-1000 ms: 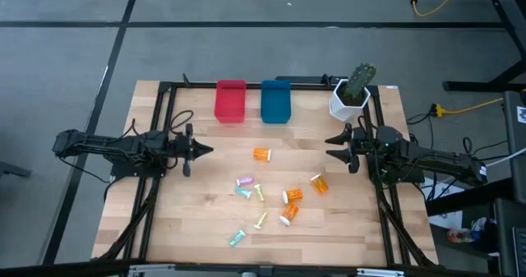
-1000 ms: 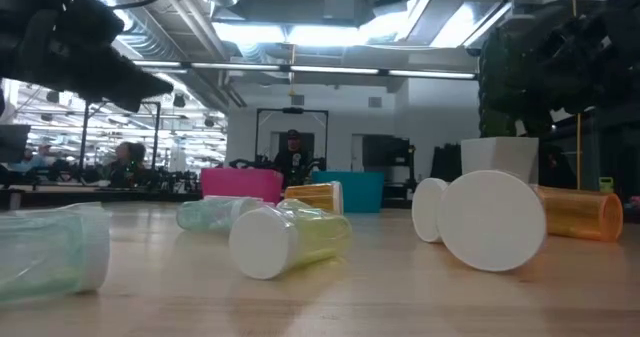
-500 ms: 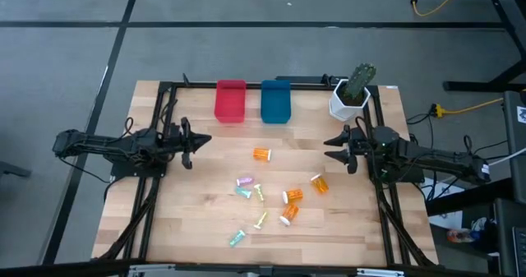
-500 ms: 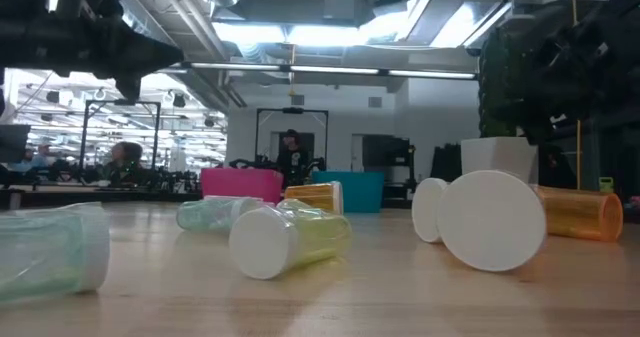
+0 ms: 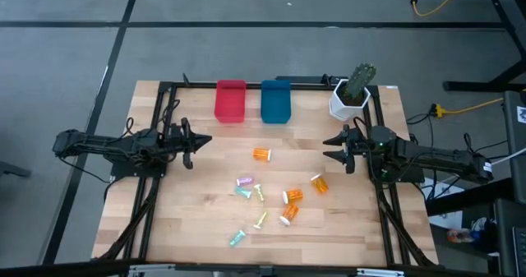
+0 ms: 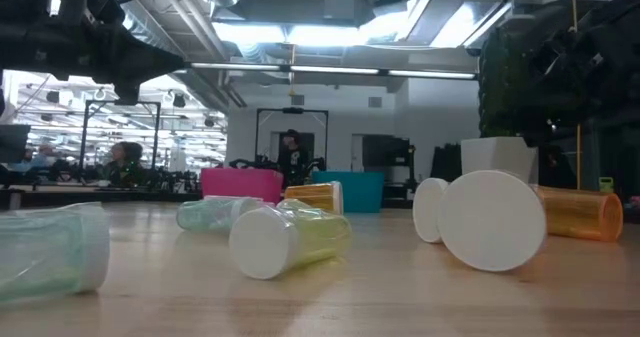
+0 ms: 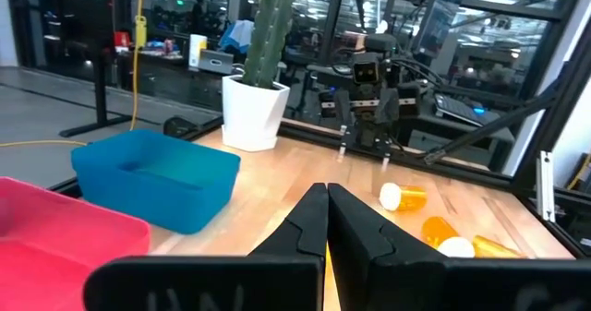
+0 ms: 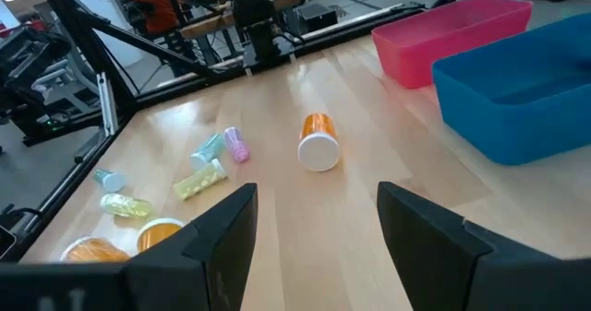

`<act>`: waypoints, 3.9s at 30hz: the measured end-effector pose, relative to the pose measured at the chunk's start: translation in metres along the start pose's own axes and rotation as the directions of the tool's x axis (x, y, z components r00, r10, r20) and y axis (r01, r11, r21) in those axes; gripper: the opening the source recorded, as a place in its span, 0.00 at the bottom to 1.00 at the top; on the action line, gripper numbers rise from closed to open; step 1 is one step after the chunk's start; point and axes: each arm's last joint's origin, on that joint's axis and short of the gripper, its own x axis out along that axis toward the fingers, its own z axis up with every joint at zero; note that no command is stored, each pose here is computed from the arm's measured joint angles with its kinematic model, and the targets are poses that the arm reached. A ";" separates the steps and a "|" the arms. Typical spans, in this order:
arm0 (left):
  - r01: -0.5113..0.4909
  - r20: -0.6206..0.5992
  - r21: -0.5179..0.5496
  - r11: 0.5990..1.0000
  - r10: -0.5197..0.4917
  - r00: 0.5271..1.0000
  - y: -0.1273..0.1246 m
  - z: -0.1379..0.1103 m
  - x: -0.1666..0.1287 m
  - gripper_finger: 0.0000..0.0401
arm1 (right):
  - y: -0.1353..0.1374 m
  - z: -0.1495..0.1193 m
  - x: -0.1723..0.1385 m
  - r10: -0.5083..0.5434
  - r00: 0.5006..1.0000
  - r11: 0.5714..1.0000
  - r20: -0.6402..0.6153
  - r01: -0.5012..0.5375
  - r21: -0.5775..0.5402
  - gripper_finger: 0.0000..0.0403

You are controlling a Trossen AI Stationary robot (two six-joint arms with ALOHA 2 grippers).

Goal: Pick and place medicine bottles into bin by pill shape (circle, oval)
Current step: Adjust the pill bottles

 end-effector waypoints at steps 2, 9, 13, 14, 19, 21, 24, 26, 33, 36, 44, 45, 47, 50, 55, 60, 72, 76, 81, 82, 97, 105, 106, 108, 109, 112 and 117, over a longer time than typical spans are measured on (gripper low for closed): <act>-0.009 0.001 0.000 1.000 0.009 1.000 0.000 0.000 0.000 0.00 | 0.000 0.000 0.000 0.001 1.000 1.000 0.001 -0.001 0.006 0.56; -0.019 0.003 0.000 1.000 0.019 1.000 0.001 0.000 0.000 0.00 | 0.000 0.002 0.000 0.004 1.000 0.998 0.021 -0.003 -0.056 0.56; -0.004 0.000 -0.009 1.000 0.004 1.000 0.000 0.000 0.000 0.00 | 0.001 0.004 0.000 0.008 0.999 0.997 0.038 -0.005 -0.079 0.56; -0.018 0.003 -0.013 1.000 0.018 1.000 0.001 0.000 0.000 0.00 | 0.001 0.004 0.000 0.009 0.999 0.997 0.040 -0.006 -0.079 0.56; -0.045 0.008 -0.007 0.999 0.045 0.999 0.001 0.000 0.000 0.00 | -0.001 0.005 0.000 -0.047 0.997 0.995 0.059 0.052 -0.086 0.56; -0.048 0.011 0.005 0.999 0.048 0.999 0.001 0.000 0.000 0.00 | -0.002 0.005 0.000 -0.082 0.994 0.993 0.068 0.087 -0.082 0.56; -0.018 0.033 -0.037 0.999 0.019 0.999 0.000 0.003 0.000 0.00 | -0.002 0.005 0.000 -0.109 0.991 0.990 0.076 0.115 -0.079 0.56; 0.051 0.065 -0.052 0.997 -0.047 0.997 -0.002 0.007 0.000 0.00 | -0.002 0.005 0.000 -0.114 0.991 0.990 0.077 0.119 -0.070 0.56; 0.114 0.030 -0.026 0.993 -0.113 0.993 -0.015 0.054 0.004 0.00 | -0.003 0.005 0.000 -0.115 0.990 0.992 0.079 0.120 -0.049 0.56; 0.093 -0.072 0.008 0.996 -0.092 0.993 -0.022 0.074 0.014 0.00 | -0.002 0.007 0.000 -0.112 0.990 0.992 0.090 0.117 -0.051 0.56; 0.067 -0.412 -0.006 0.998 -0.063 0.909 -0.039 0.088 0.046 0.00 | -0.002 0.007 0.000 -0.110 0.989 0.992 0.098 0.115 -0.051 0.56; 0.082 -0.441 -0.008 0.997 -0.077 0.894 -0.041 0.086 0.049 0.00 | -0.002 0.007 0.000 -0.110 0.989 0.992 0.098 0.115 -0.051 0.56; 0.124 -0.481 -0.020 0.992 -0.118 0.869 -0.047 0.081 0.055 0.00 | -0.002 0.007 0.000 -0.110 0.989 0.992 0.097 0.115 -0.051 0.56; 0.181 -0.531 -0.058 0.982 -0.183 0.827 -0.056 0.073 0.060 0.00 | -0.002 0.007 0.000 -0.112 0.990 0.992 0.090 0.116 -0.047 0.56; 0.214 -0.609 -0.106 0.971 -0.233 0.758 -0.073 0.056 0.063 0.00 | -0.002 0.007 0.000 -0.112 0.990 0.992 0.090 0.116 -0.046 0.56; 0.248 -0.662 -0.149 0.957 -0.283 0.694 -0.094 0.039 0.064 0.00 | -0.002 0.007 0.000 -0.110 0.990 0.994 0.089 0.110 0.004 0.56; 0.235 -0.733 -0.331 0.914 -0.406 0.546 -0.144 -0.009 0.068 0.00 | -0.002 0.006 0.000 -0.110 0.990 0.994 0.089 0.108 0.032 0.56; 0.322 -0.660 -0.408 0.854 -0.520 0.542 -0.168 -0.018 0.068 0.00 | -0.002 0.006 0.000 -0.111 0.990 0.993 0.086 0.108 0.039 0.56; 0.347 -0.672 -0.399 0.849 -0.528 0.519 -0.193 -0.035 0.073 0.00 | -0.003 0.004 0.000 -0.116 0.991 0.990 0.068 0.110 0.083 0.56; 0.348 -0.679 -0.394 0.851 -0.525 0.513 -0.199 -0.038 0.077 0.00 | -0.003 0.004 0.000 -0.116 0.991 0.990 0.063 0.111 0.082 0.56; 0.347 -0.845 -0.274 0.897 -0.396 0.358 -0.271 -0.058 0.122 0.00 | -0.005 -0.004 0.000 -0.129 0.991 0.981 -0.020 0.131 0.146 0.56; 0.182 -0.913 -0.265 0.947 -0.307 0.268 -0.264 -0.082 0.120 0.00 | -0.005 -0.004 0.000 -0.130 0.991 0.981 -0.019 0.131 0.146 0.56; 0.179 -0.914 -0.266 0.947 -0.306 0.265 -0.264 -0.083 0.120 0.00 | -0.005 -0.004 0.000 -0.129 0.991 0.980 -0.019 0.131 0.147 0.56; 0.178 -0.915 -0.266 0.947 -0.306 0.262 -0.264 -0.085 0.120 0.00 | -0.005 -0.004 0.000 -0.130 0.991 0.980 -0.019 0.131 0.147 0.56; 0.179 -0.915 -0.269 0.946 -0.309 0.260 -0.265 -0.086 0.120 0.00 | -0.005 -0.004 0.000 -0.130 0.991 0.980 -0.019 0.131 0.147 0.56; 0.181 -0.912 -0.275 0.944 -0.315 0.260 -0.265 -0.086 0.120 0.00 | -0.005 -0.004 0.000 -0.130 0.991 0.980 -0.019 0.131 0.147 0.56; 0.175 -0.914 -0.275 0.946 -0.313 0.259 -0.265 -0.088 0.121 0.00 | -0.005 -0.004 0.000 -0.130 0.991 0.980 -0.019 0.131 0.148 0.56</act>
